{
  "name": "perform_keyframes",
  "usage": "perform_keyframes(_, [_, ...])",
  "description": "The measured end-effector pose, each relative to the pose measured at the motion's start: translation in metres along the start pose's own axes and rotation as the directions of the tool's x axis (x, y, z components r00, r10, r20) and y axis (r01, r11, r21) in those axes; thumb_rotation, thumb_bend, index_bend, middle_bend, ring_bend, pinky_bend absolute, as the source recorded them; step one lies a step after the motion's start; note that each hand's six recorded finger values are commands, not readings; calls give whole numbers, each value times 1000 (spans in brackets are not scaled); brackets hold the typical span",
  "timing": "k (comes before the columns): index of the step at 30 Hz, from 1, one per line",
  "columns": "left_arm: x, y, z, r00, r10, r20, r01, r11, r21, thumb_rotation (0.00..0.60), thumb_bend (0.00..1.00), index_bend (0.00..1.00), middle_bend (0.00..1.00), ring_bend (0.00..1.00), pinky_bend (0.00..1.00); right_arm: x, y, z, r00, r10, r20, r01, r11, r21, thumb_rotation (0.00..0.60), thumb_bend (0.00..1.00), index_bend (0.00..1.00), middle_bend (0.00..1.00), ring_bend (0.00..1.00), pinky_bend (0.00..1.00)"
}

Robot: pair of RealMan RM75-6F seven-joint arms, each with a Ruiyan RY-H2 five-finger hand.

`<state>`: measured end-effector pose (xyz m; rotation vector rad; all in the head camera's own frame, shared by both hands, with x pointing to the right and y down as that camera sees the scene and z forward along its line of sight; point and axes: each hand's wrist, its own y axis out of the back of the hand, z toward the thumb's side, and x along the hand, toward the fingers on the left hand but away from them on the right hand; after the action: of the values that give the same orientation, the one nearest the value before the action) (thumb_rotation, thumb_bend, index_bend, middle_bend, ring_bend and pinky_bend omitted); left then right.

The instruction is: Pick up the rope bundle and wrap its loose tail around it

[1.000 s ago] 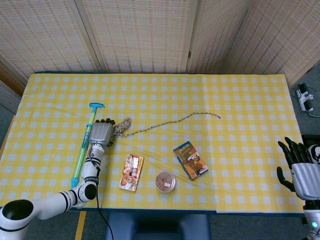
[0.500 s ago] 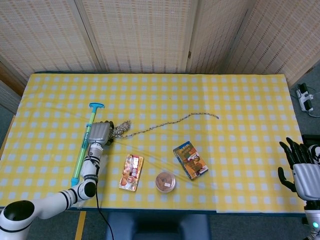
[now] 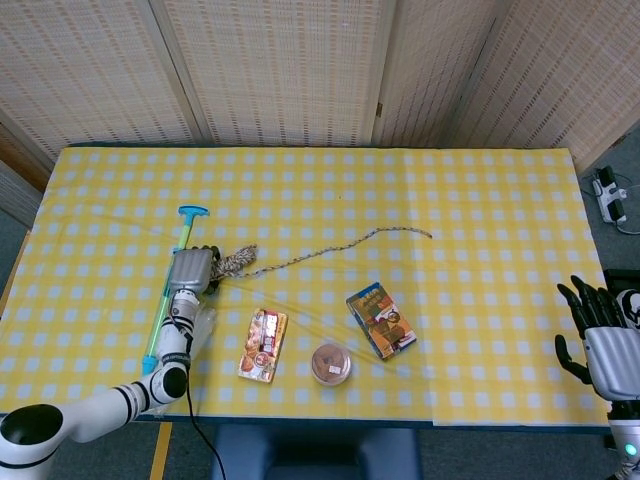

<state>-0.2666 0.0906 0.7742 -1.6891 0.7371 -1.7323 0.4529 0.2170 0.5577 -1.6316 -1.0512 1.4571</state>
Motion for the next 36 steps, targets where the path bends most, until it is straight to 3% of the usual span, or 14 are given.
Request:
perform_keyframes(4, [0,0,-4,1000,3,-3,-3,1000,-12,600,442,396,404,407,489,1,0,0,1000,1,2,-1,1000,-1,600,562,0,0,38,0])
perform_keyframes(12, [-1,1,-11,1000,18,-1,-18,1000,-25,600,487,449,443,461,553,2,0,1,1000,-1,-3,1,1000,-1,600,562,0,0,37,0])
perform_keyframes(17, [-1,2,-11,1000,31,6,-31,998,-46,600,527,541,538,550,648,3,0,1,1000,-2,-2,2,1000,-2,600,562,0,0,52,0])
perform_keyframes(21, [-2,4,-9,998,62,33,-59,995,-80,600,551,595,595,604,700,3,0,3,1000,0,-6,0,1000,-1,600,561,0,0,57,0])
perform_keyframes(32, [-11,16,0,982,138,131,-122,985,-125,600,563,622,624,633,717,-16,-1,18,997,37,-67,-37,999,7,600,561,3,23,83,0])
perform_keyframes(36, [-21,29,11,963,182,198,-153,976,-153,600,563,622,624,633,717,-41,0,36,992,50,-120,-46,998,36,600,561,139,93,123,0])
